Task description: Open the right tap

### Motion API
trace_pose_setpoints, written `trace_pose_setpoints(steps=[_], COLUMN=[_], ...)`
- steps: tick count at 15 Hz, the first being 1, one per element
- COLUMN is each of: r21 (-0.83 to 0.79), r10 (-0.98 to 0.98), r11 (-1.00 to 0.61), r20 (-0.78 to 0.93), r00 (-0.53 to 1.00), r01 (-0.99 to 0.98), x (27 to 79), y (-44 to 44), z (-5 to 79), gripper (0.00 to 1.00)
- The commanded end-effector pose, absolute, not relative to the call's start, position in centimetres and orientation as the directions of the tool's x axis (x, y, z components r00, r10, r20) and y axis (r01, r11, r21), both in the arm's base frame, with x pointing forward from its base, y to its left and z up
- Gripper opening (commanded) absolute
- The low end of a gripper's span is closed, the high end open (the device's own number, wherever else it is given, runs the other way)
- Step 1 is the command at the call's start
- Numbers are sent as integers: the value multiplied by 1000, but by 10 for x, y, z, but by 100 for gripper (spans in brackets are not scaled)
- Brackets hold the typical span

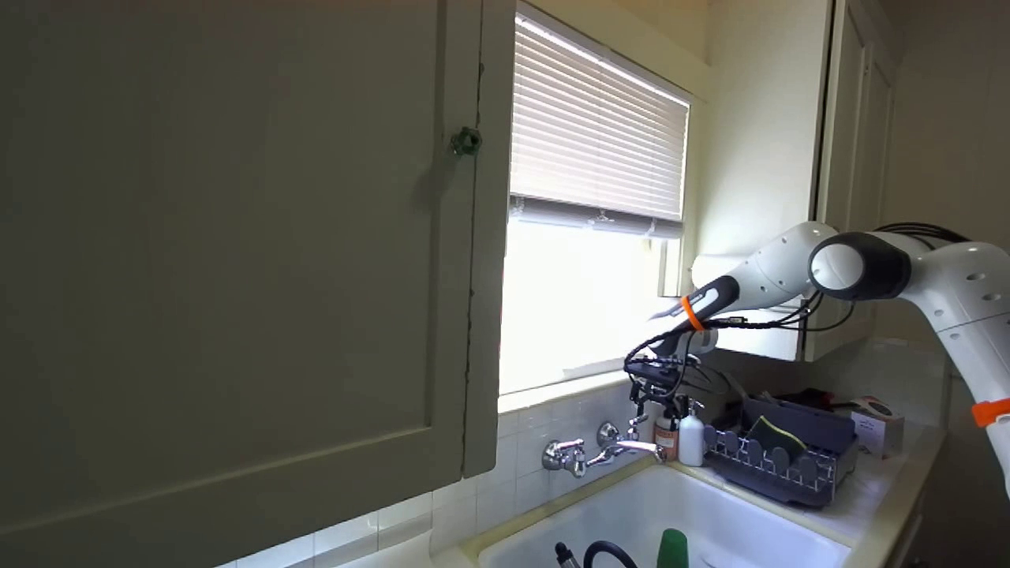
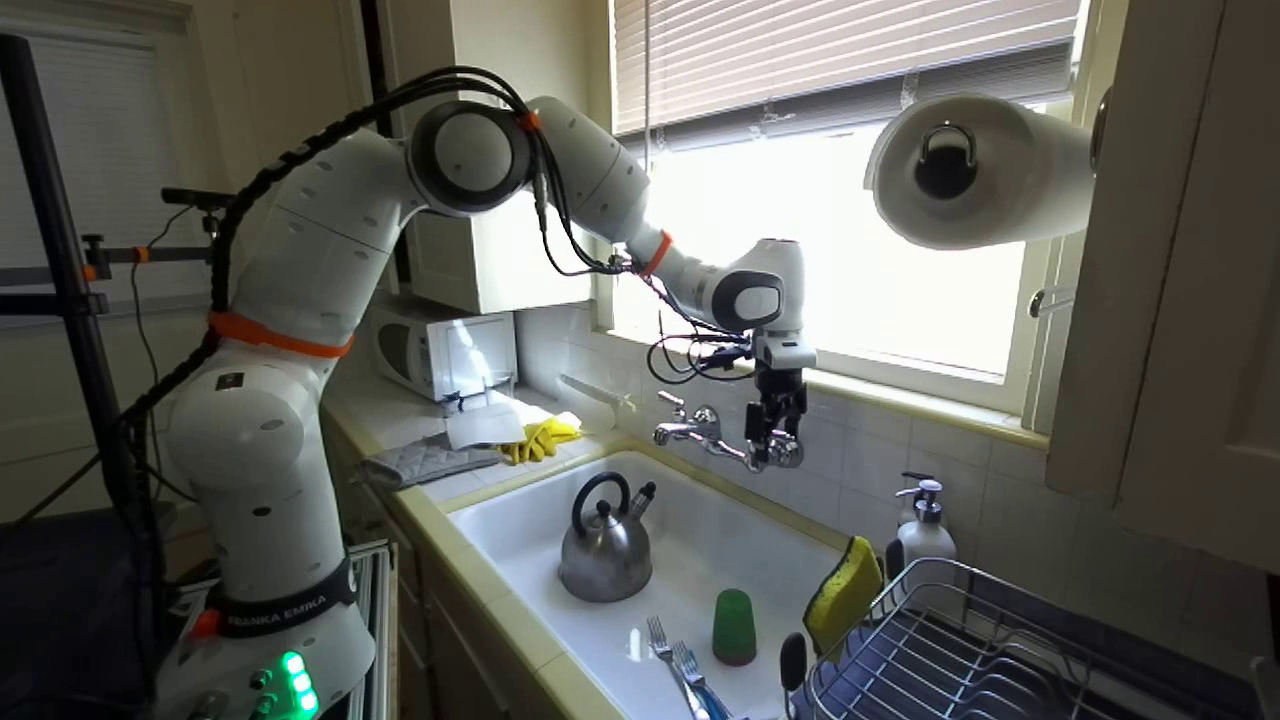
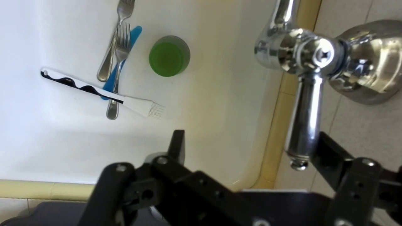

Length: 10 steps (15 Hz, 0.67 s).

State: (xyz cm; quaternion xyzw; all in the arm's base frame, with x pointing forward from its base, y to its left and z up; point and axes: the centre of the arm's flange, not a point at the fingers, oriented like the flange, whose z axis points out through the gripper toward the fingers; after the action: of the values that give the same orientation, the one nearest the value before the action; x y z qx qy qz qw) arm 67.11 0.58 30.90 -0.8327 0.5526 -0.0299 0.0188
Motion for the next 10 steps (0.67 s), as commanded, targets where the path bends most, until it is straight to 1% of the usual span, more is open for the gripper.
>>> trace_pose_setpoints(steps=[1, 6, 10], r21=[-37, 28, 35], r10=[-929, -915, -934], r11=[-371, -399, -345], r20=[30, -73, -113], r00=[370, 397, 339], r01=[-928, -916, -938], x=[661, 636, 634], y=[13, 35, 33], z=[306, 307, 287], gripper=[100, 100, 100])
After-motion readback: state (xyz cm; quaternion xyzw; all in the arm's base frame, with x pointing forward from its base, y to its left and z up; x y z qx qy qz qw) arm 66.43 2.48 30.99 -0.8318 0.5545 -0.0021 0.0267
